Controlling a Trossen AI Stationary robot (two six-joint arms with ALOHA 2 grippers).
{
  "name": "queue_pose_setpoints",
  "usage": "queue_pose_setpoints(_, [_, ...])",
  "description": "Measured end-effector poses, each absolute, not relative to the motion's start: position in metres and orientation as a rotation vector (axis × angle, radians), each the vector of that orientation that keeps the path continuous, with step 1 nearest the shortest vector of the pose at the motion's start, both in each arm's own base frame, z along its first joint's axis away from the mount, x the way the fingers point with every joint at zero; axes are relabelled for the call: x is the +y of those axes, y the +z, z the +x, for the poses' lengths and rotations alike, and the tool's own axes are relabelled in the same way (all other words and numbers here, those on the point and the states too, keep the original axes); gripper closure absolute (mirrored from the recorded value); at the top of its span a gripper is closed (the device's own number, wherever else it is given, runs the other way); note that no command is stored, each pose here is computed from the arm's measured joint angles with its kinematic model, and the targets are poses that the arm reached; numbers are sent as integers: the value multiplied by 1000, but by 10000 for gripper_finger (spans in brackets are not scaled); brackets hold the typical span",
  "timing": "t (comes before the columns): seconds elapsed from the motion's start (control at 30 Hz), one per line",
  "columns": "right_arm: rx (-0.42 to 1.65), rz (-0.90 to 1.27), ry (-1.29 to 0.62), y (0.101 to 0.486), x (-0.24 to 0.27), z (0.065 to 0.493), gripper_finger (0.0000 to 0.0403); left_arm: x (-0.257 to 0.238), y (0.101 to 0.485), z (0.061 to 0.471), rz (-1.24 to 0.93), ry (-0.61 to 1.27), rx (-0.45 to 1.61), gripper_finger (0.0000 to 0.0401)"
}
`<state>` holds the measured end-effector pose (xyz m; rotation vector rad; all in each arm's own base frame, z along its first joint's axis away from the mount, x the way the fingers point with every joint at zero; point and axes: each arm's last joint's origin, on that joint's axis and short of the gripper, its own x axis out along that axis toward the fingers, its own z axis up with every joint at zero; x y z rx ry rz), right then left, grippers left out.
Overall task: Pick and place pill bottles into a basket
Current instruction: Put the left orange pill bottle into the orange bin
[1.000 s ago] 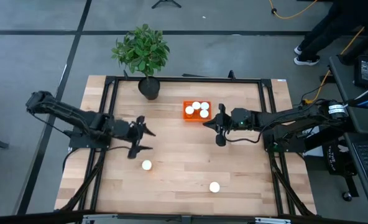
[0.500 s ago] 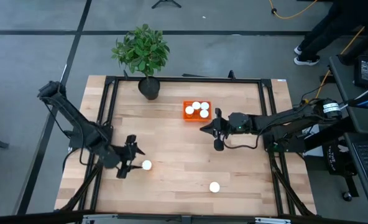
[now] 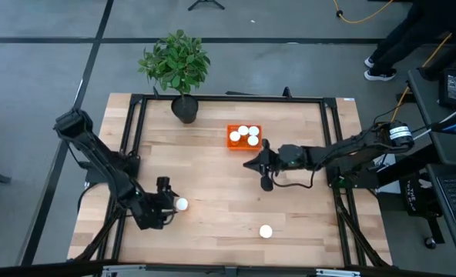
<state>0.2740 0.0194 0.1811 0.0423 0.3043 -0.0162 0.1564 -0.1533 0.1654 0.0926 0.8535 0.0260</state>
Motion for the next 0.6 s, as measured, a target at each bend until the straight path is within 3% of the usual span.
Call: queue_pose_setpoints(0.6, [256,71,52,186,40,273,382,-157,156,167,74,79,809,130])
